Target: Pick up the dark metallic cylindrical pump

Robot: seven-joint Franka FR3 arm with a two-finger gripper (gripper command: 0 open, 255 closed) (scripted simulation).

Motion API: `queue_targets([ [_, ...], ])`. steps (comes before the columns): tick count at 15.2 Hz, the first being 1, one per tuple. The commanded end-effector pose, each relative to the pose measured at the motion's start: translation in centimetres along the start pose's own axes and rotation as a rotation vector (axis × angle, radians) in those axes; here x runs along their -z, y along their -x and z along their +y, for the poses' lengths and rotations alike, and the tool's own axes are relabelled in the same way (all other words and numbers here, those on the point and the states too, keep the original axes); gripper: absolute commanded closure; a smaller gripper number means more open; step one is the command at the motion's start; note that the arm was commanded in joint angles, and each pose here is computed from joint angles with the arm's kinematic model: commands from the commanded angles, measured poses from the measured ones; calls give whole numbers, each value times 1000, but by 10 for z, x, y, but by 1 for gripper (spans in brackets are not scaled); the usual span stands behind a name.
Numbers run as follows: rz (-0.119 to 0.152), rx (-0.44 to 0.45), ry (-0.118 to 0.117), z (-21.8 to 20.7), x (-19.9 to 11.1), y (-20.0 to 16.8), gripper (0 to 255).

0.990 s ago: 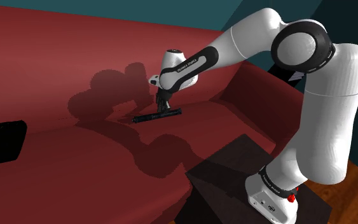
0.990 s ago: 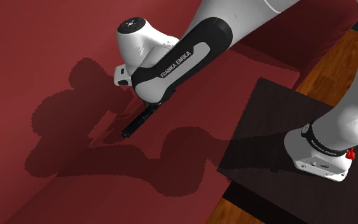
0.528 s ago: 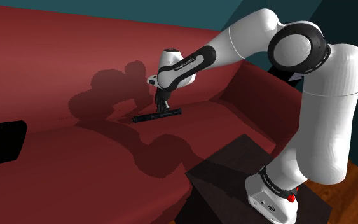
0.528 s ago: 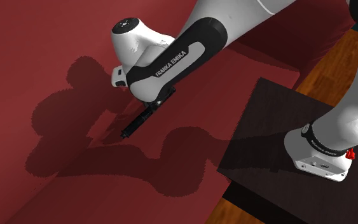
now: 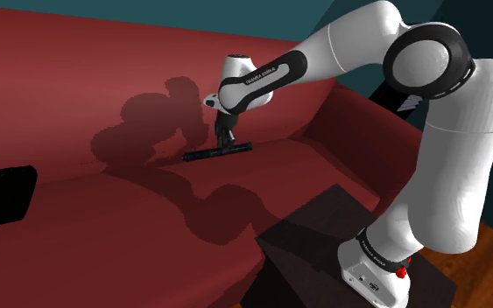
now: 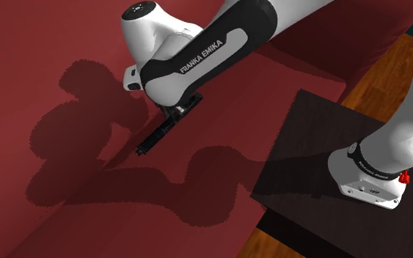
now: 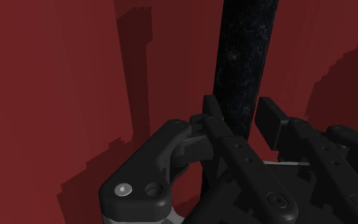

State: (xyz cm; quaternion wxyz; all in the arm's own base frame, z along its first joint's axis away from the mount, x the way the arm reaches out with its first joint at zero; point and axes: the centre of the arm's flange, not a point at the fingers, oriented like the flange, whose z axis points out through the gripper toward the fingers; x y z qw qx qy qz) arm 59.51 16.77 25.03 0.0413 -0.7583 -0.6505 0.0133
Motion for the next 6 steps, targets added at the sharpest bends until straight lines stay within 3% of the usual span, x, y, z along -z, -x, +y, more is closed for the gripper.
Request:
queue_targets([
  [1, 0, 0, 0, 0, 11, 0, 255],
  [6, 0, 0, 0, -2, 27, -1, 255],
])
